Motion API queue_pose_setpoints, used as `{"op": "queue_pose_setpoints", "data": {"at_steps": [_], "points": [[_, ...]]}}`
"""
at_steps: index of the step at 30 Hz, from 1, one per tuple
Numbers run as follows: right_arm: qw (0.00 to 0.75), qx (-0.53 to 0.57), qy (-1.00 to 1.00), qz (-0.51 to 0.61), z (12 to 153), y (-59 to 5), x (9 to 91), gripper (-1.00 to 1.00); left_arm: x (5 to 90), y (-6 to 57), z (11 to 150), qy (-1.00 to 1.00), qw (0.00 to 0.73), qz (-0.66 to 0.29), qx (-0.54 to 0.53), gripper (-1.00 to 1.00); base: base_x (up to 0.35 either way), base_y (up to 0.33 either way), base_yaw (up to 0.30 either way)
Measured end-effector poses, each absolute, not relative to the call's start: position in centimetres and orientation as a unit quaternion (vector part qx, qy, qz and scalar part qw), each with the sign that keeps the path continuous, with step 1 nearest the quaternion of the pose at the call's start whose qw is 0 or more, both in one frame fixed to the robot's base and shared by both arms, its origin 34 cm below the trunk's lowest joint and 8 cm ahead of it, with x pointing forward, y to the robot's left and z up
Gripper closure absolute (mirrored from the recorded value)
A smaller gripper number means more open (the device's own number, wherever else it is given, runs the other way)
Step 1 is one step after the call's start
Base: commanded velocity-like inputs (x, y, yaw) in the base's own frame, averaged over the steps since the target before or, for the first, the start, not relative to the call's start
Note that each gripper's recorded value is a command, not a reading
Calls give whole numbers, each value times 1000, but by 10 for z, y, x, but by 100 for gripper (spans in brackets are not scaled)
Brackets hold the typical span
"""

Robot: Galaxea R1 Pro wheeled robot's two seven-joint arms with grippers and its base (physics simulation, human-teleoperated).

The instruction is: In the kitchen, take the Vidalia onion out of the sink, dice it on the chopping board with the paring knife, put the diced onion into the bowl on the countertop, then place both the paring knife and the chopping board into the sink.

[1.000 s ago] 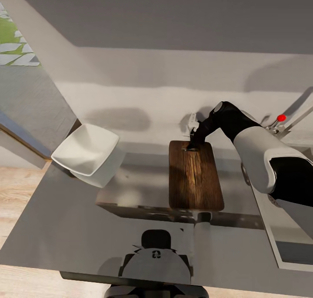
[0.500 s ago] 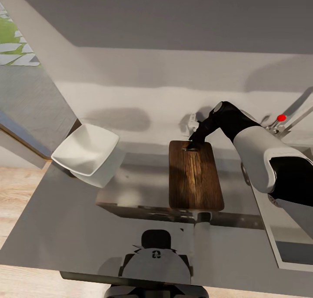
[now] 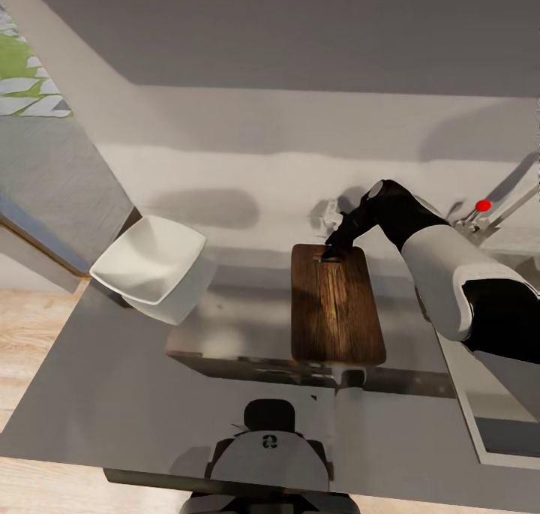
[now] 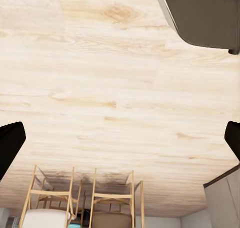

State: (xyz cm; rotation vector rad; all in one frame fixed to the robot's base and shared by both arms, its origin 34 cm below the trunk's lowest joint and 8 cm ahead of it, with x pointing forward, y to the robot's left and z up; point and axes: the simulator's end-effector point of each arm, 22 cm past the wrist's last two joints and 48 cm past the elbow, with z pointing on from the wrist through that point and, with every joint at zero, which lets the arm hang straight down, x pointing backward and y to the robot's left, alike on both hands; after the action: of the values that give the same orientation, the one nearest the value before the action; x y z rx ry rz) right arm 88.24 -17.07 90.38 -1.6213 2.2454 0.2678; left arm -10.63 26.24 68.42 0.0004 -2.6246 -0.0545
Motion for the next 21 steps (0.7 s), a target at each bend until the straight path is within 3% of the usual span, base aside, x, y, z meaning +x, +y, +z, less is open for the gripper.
{"op": "queue_pose_setpoints", "data": {"at_steps": [21], "points": [[162, -559, 808, 90, 913, -177, 874, 100, -76, 276, 666, -976, 216, -28, -4, -100, 0, 0, 0]]}}
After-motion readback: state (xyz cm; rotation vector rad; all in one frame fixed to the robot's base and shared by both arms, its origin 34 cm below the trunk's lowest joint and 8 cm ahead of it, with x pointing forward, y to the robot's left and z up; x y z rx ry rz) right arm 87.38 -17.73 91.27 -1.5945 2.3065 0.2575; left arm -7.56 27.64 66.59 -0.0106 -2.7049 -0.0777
